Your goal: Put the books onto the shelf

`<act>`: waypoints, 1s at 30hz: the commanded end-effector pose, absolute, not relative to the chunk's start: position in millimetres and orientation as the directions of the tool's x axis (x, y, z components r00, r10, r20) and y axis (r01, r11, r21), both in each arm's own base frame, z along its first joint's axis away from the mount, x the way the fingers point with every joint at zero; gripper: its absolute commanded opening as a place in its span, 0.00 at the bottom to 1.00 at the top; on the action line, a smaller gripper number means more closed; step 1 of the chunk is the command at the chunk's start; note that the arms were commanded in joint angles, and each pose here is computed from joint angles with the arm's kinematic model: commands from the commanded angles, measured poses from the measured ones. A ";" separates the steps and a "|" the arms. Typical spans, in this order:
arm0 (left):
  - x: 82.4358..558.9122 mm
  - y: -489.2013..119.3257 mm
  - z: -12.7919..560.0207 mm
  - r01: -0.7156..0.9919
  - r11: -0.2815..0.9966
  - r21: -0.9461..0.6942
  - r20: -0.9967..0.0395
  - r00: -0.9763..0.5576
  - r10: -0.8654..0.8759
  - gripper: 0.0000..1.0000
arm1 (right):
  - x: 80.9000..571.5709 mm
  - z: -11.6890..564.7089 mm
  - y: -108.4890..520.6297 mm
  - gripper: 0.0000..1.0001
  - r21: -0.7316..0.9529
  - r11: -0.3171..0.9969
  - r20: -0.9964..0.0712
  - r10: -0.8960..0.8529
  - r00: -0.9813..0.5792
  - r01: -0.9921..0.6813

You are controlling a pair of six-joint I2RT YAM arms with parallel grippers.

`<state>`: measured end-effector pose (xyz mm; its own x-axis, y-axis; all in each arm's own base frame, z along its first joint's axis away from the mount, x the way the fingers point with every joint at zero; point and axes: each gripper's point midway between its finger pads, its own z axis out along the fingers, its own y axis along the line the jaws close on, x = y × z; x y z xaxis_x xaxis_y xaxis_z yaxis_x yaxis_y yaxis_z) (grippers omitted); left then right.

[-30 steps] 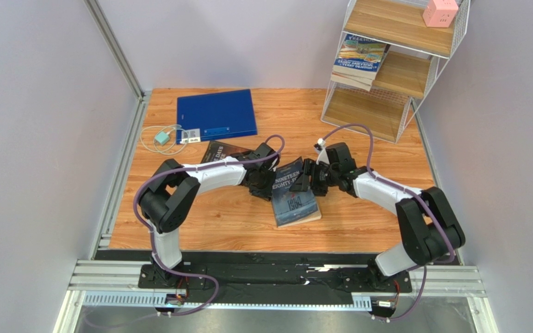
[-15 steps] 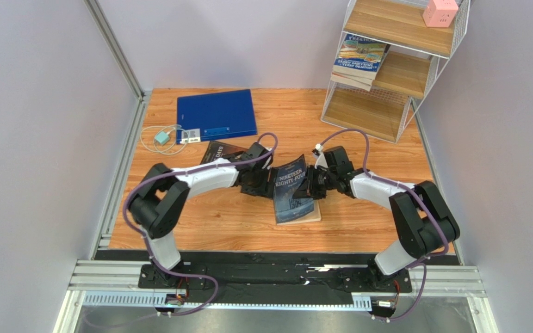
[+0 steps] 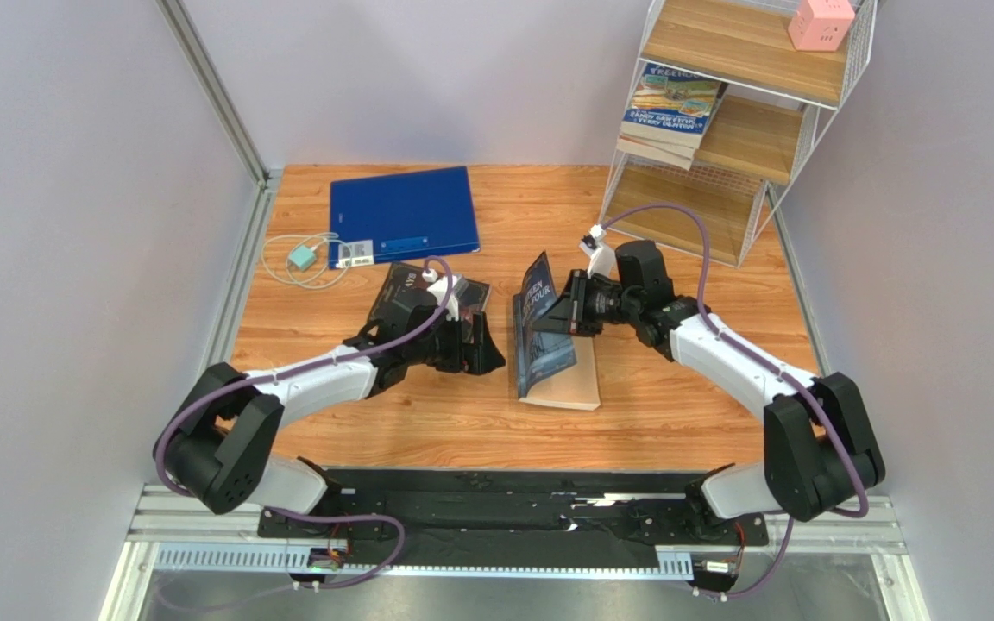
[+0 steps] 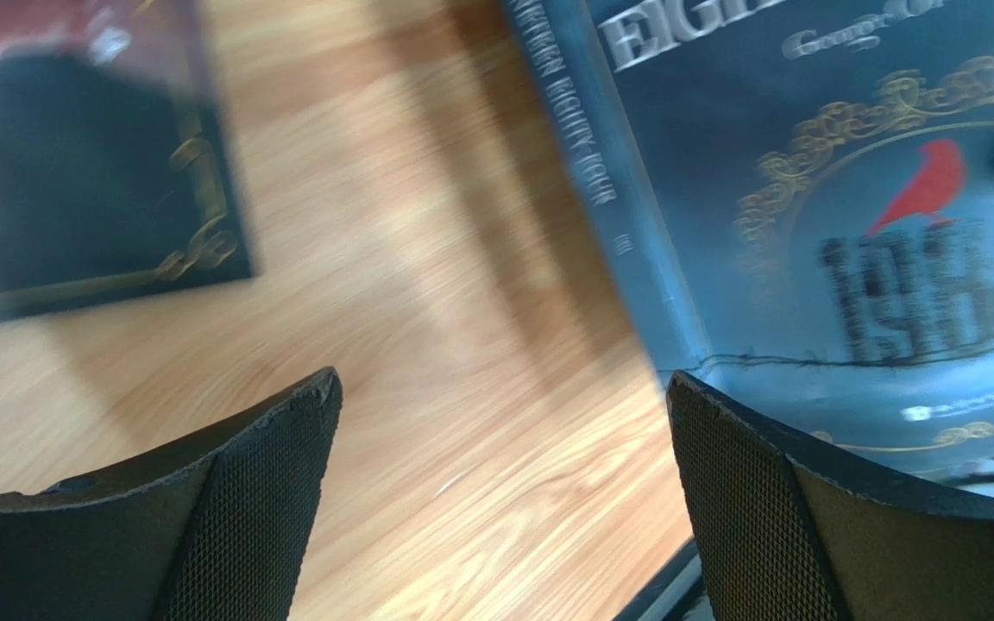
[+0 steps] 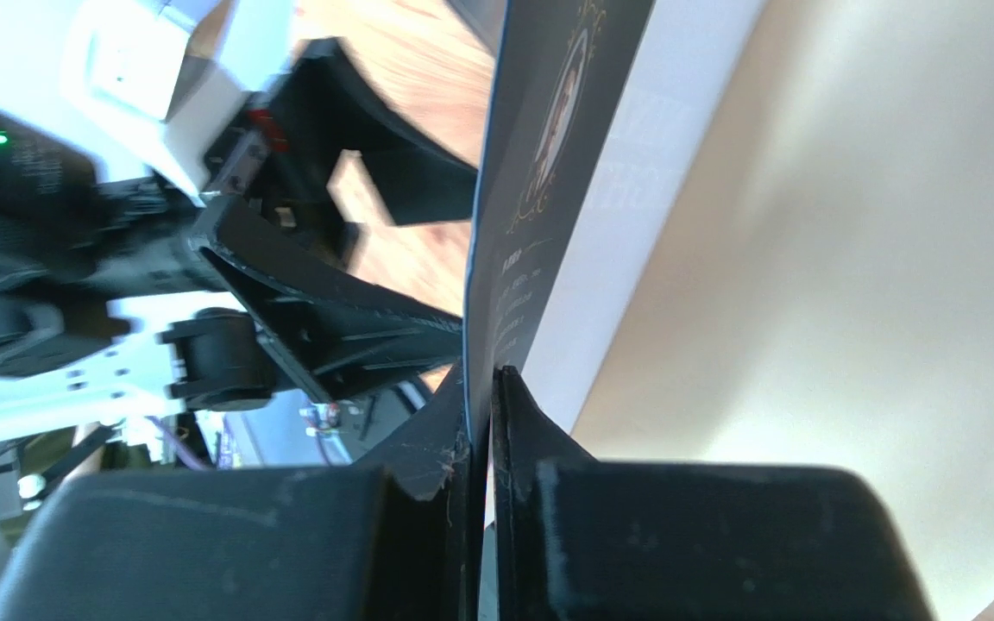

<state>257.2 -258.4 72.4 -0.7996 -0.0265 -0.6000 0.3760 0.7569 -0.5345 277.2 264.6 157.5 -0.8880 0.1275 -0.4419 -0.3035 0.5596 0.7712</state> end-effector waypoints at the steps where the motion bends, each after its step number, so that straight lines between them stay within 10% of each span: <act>1: 264.8 -302.3 134.6 0.566 0.484 -0.667 -0.702 -0.695 -0.155 1.00 | 276.9 220.3 278.1 0.05 0.799 0.421 -0.527 0.148 -0.837 -0.428; 12: 269.1 -346.4 123.7 0.561 0.114 -0.820 -0.570 -0.777 -0.269 0.90 | 259.1 234.2 273.5 0.04 0.809 0.383 -0.534 0.161 -0.830 -0.446; 24: 270.6 -350.8 139.7 0.635 0.080 -0.768 -0.629 -0.725 -0.283 0.71 | 252.9 217.3 272.3 0.06 0.826 0.381 -0.501 0.157 -0.851 -0.416; 30: 277.4 -354.6 141.1 0.635 0.090 -0.767 -0.632 -0.722 -0.282 0.52 | 259.0 167.1 250.6 0.11 0.745 0.590 -0.464 0.124 -0.877 -0.311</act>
<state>264.6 -344.4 74.2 -0.8640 -0.1984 -0.4628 0.4209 0.2198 -0.8800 253.7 258.5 169.0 -0.8935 0.1527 -0.4224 -0.2929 0.5146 0.8058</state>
